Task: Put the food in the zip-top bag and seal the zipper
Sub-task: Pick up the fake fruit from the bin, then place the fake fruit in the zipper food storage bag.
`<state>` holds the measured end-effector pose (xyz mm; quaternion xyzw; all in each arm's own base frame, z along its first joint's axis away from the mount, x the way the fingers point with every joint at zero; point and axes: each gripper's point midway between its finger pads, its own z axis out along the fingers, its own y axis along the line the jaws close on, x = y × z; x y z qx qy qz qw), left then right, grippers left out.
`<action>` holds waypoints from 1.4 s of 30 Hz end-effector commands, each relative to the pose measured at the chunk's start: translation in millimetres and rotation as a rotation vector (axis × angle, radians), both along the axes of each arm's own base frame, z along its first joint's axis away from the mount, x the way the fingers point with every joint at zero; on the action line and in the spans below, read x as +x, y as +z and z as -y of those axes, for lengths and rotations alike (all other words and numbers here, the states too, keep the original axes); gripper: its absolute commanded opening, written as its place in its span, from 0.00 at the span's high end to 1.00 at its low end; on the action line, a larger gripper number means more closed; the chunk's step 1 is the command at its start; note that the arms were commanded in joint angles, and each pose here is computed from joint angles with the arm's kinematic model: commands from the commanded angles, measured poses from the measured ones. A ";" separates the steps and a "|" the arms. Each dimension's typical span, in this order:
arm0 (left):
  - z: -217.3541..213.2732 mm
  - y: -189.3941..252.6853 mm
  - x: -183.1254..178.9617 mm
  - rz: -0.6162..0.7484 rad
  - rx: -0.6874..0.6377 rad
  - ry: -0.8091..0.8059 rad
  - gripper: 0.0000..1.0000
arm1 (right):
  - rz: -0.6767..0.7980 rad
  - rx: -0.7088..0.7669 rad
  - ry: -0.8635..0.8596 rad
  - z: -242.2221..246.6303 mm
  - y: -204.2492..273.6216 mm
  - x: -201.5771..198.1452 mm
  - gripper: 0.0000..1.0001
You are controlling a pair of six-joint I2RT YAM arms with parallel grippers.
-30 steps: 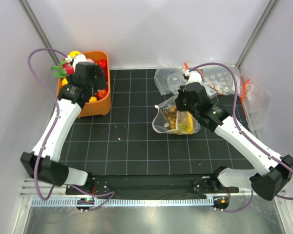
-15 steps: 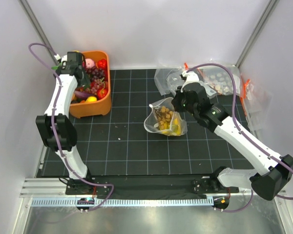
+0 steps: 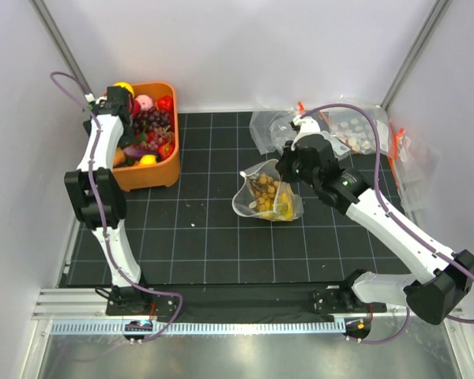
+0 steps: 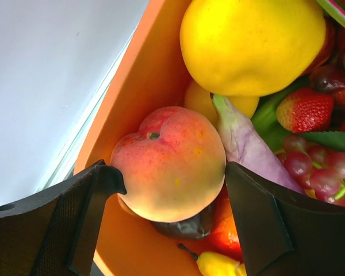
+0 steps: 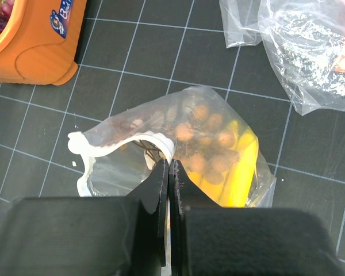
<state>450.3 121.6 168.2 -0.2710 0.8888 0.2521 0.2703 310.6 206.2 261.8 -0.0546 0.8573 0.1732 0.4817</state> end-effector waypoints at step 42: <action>356.3 177.9 -104.2 0.741 -0.766 -0.885 0.68 | 0.013 0.062 -0.035 -14.2 10.0 20.6 0.99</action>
